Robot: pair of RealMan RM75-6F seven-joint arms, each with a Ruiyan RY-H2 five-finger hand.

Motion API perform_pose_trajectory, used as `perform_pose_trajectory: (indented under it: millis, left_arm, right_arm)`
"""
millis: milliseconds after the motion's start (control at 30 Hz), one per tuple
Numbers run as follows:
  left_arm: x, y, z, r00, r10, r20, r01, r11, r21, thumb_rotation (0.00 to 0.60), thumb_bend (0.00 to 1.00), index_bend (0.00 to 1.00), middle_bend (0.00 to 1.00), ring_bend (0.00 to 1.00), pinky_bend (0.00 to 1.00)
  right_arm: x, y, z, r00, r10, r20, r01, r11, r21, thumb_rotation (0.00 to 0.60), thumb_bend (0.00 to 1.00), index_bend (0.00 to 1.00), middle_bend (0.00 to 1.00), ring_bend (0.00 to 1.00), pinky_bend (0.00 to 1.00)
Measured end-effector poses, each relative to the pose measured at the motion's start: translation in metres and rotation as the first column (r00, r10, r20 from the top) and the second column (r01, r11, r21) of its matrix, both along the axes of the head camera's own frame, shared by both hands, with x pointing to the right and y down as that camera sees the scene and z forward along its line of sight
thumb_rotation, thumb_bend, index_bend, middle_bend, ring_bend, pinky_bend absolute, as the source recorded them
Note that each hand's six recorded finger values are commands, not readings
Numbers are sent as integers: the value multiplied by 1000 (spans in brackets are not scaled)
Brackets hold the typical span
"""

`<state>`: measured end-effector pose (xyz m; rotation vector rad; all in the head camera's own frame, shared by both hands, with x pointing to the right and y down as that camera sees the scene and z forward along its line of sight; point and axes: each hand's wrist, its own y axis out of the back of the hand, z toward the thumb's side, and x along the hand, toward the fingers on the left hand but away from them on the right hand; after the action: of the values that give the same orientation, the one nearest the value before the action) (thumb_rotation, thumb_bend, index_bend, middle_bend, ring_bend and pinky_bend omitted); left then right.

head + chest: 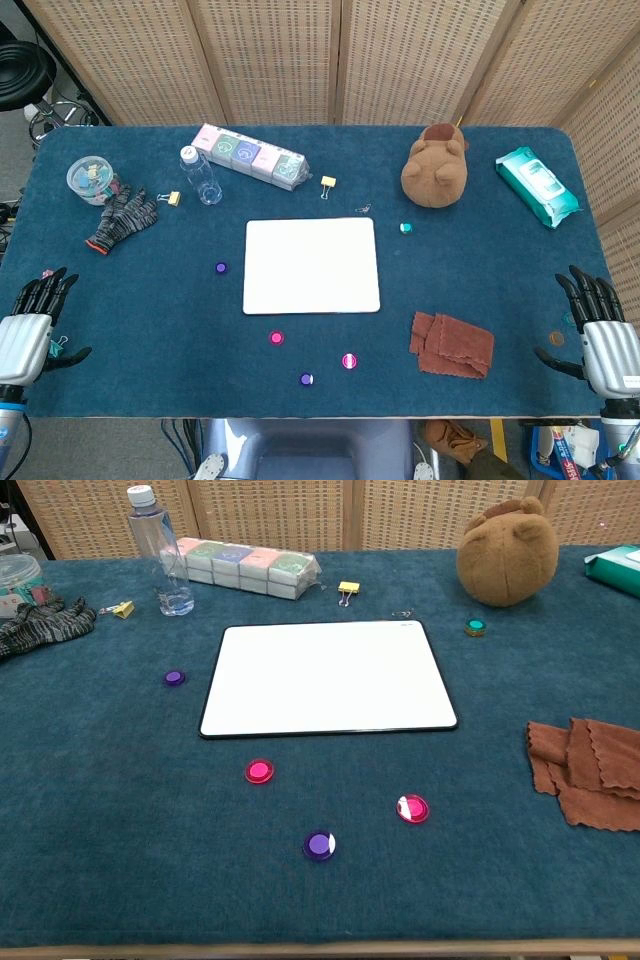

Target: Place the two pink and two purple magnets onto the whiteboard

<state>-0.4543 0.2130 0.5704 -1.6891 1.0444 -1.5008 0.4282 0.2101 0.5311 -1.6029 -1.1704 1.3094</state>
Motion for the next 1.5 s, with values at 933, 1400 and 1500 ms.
perform_pose_trajectory:
  millis: [933,1400,1500]
  left_arm:
    - [-4,-4,-7,1000,-13,-3,13,1000,-15,600,18,0,0,0,0]
    - [-4,-3,-11,1000,-15,-16,15,1000,-14,600,18,0,0,0,0]
    - [-4,-3,-12,1000,-13,-17,13,1000,-14,600,19,0,0,0,0]
  right_arm:
    - [-111,-17,38,932,-355,80,363,915,-178,600,109,266,0,0,0]
    - [-194,-18,61,862,-494,116,505,819,-271,600,255,296,0,0,0]
    - [-204,-18,65,859,-497,123,510,813,-282,600,269,303,0,0,0]
